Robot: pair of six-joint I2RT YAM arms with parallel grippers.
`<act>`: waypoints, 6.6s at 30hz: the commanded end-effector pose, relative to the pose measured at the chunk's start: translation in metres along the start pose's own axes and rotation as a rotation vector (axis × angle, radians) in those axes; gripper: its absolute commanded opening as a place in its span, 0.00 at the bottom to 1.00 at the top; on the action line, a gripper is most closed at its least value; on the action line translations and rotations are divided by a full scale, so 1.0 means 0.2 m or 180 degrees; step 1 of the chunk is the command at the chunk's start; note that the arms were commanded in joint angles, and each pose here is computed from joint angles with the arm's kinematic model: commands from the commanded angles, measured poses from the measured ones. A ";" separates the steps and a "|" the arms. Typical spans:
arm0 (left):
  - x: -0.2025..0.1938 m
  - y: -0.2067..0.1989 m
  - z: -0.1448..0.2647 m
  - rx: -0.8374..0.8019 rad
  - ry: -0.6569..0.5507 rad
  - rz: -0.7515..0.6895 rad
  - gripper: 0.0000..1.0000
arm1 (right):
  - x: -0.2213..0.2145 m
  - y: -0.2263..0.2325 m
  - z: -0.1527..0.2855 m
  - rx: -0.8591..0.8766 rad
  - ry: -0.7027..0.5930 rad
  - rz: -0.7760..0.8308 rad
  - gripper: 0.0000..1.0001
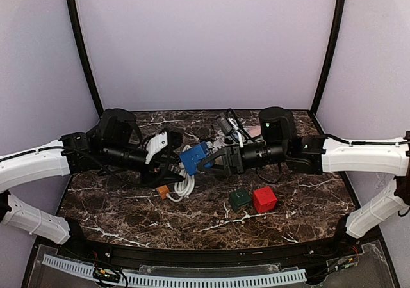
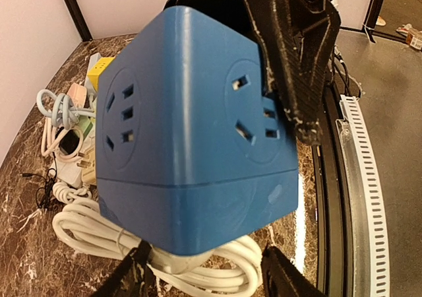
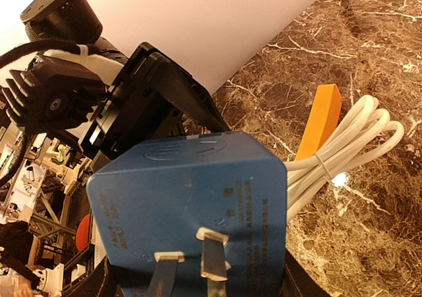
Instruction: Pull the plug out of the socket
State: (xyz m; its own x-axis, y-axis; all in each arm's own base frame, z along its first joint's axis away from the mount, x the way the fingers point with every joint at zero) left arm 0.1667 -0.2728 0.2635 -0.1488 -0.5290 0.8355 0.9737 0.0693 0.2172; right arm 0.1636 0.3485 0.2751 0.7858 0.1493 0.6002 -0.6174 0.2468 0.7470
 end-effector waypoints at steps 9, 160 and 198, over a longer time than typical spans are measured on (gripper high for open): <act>0.02 0.03 -0.06 0.0034 -0.0009 0.0120 0.45 | 0.13 0.13 0.01 0.0418 -0.0286 0.0138 0.00; 0.11 0.01 0.11 -0.1253 -0.0883 0.0693 0.01 | 0.00 0.30 -0.03 0.1135 0.0357 0.0851 0.00; 0.11 0.03 0.12 -0.1029 -0.0862 0.0654 0.01 | 0.14 -0.05 -0.04 -0.0813 -0.0414 0.0191 0.00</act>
State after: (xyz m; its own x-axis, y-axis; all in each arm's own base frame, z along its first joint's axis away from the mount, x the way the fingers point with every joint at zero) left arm 0.1709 -0.2689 0.2723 0.1539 -0.3612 0.9197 0.9726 -0.1087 -0.2054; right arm 0.1673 0.3718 0.3056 0.6691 0.1066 0.7355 -0.7321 0.2647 0.6276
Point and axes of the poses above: each gripper's point midway between its finger pads, its own z axis back along the fingers, its own y axis along the line the jaws close on, x = y × z, the point moved 6 cm from there along z, back along the fingers, and after that the axes turned 9 degrees about -z, right-handed, at the moved point
